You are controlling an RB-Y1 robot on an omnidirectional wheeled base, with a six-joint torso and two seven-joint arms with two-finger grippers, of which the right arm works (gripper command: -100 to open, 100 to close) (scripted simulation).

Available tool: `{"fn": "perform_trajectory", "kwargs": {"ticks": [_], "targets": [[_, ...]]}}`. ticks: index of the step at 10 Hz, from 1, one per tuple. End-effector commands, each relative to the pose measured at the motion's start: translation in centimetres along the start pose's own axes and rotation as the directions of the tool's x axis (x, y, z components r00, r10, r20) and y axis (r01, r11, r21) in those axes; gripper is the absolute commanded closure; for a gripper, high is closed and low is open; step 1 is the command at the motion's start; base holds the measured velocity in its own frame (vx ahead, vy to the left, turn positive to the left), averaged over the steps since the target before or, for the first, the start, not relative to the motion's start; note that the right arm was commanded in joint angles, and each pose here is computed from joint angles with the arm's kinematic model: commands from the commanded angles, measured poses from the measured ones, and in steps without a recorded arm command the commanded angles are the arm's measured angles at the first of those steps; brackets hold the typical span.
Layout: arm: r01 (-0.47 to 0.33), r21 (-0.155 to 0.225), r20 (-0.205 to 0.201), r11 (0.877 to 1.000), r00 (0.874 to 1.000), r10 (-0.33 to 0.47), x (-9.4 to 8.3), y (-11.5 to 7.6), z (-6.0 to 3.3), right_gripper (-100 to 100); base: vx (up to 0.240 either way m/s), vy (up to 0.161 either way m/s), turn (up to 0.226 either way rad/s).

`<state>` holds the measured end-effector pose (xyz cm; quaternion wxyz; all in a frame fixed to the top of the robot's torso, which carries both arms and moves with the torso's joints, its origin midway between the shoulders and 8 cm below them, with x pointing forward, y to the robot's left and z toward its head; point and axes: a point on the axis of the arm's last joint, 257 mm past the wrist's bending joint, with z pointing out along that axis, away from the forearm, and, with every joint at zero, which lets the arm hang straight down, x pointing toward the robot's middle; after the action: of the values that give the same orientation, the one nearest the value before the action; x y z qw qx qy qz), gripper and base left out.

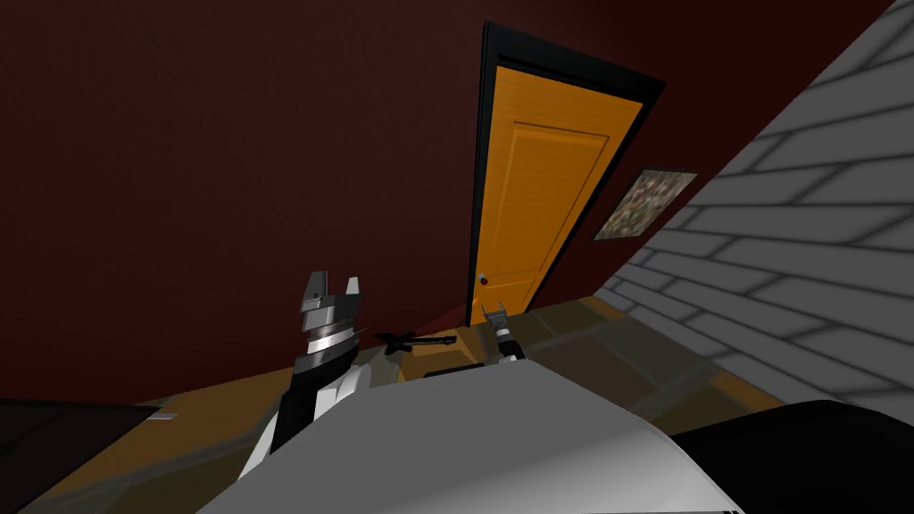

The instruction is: Pull the door open

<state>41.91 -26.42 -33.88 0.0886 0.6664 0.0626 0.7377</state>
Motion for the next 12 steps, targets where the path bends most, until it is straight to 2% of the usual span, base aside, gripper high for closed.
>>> {"fn": "perform_trajectory", "kwargs": {"ticks": [1, 5, 11, 12], "targets": [[-0.038, -0.001, 0.019, 0.999, 0.999, 0.038, -1.0, 0.1, -0.28, -100, 0.066, -0.100, 0.102], [-0.107, -0.007, 0.054, 0.994, 0.993, 0.108, -2.8, 0.1, -0.71, -100, 0.078, -0.098, 0.122], [-0.209, -0.029, 0.104, 0.977, 0.972, 0.211, -5.4, 0.3, -1.47, -100, 0.055, -0.112, 0.116], [-0.197, -0.026, 0.100, 0.980, 0.975, 0.199, -5.2, 0.2, -1.38, -100, 0.018, -0.059, 0.025]]}}
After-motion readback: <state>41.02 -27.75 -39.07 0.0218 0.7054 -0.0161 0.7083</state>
